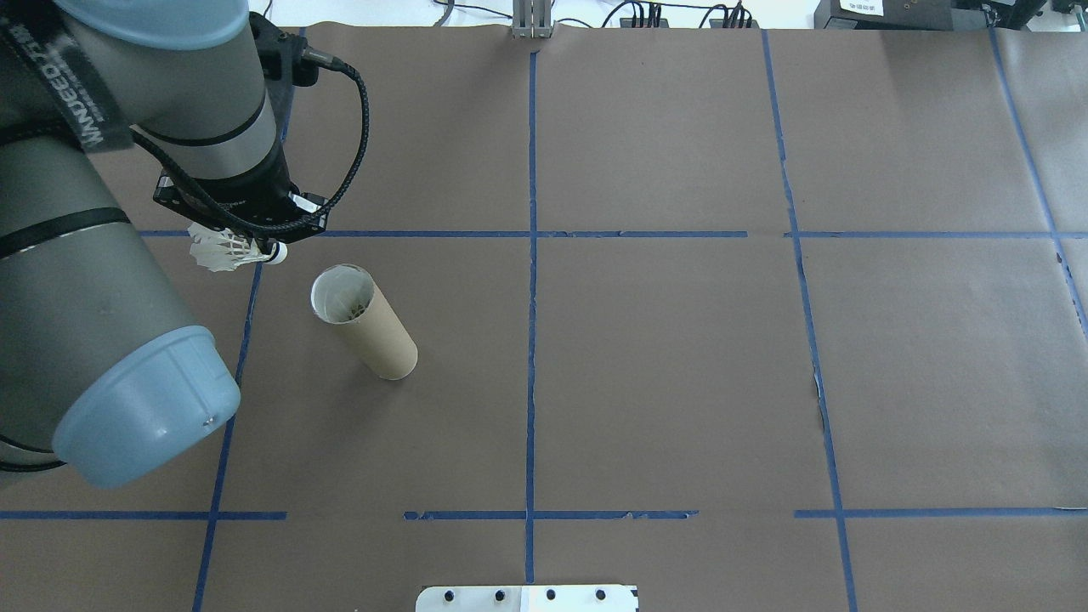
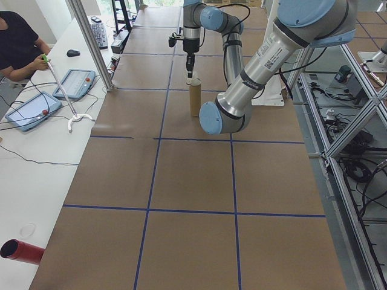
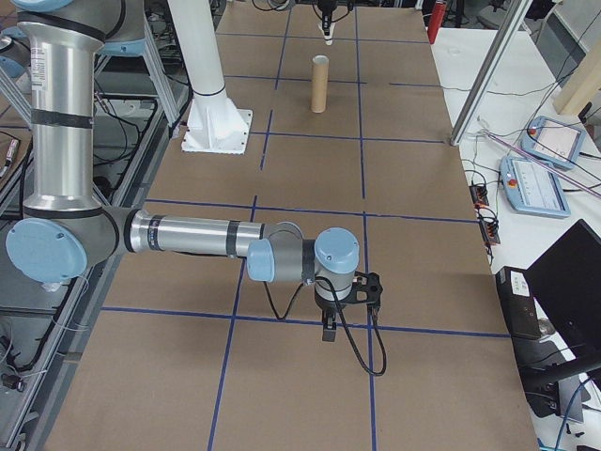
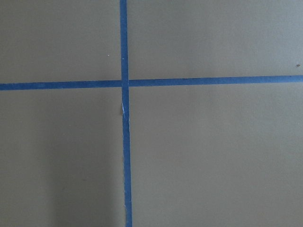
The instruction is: Collect badminton balls into bucket
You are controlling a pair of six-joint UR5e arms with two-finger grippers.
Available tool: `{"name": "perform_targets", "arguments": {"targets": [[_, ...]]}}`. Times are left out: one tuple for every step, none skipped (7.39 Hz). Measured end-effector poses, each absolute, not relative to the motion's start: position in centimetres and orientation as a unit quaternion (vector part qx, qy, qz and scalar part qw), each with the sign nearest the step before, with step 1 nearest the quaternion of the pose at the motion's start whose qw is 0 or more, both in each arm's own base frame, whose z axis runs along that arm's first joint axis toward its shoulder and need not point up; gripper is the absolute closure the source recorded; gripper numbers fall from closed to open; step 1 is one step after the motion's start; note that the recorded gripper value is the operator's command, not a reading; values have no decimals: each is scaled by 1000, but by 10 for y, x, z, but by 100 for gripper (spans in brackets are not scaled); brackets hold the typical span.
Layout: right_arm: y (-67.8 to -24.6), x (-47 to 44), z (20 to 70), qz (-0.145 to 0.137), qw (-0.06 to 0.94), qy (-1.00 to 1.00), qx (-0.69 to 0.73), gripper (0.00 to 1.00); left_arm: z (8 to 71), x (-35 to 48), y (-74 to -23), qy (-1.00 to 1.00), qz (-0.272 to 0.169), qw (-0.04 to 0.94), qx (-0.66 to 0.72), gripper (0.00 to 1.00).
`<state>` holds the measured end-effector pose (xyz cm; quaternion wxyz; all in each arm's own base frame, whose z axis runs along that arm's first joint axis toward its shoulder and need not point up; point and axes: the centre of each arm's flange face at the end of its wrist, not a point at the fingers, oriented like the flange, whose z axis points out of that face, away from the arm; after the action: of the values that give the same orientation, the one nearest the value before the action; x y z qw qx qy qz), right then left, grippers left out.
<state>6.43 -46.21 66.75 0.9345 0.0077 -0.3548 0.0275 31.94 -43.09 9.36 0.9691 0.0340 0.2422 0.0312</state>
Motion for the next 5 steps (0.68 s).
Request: {"name": "perform_targets", "arguments": {"targets": [[-462, 64, 667, 27, 935, -355, 8, 0, 83, 330, -427, 234, 38, 971, 30, 100], [-462, 64, 667, 27, 935, -355, 8, 0, 75, 345, -426, 226, 44, 973, 25, 100], [-462, 64, 667, 27, 935, -355, 8, 0, 68, 362, -426, 216, 43, 975, 18, 100], [-462, 64, 667, 27, 935, -355, 8, 0, 63, 380, -423, 203, 38, 978, 12, 100], [-462, 64, 667, 27, 935, -355, 8, 0, 61, 389, -417, 192, 36, 981, 7, 100]]}}
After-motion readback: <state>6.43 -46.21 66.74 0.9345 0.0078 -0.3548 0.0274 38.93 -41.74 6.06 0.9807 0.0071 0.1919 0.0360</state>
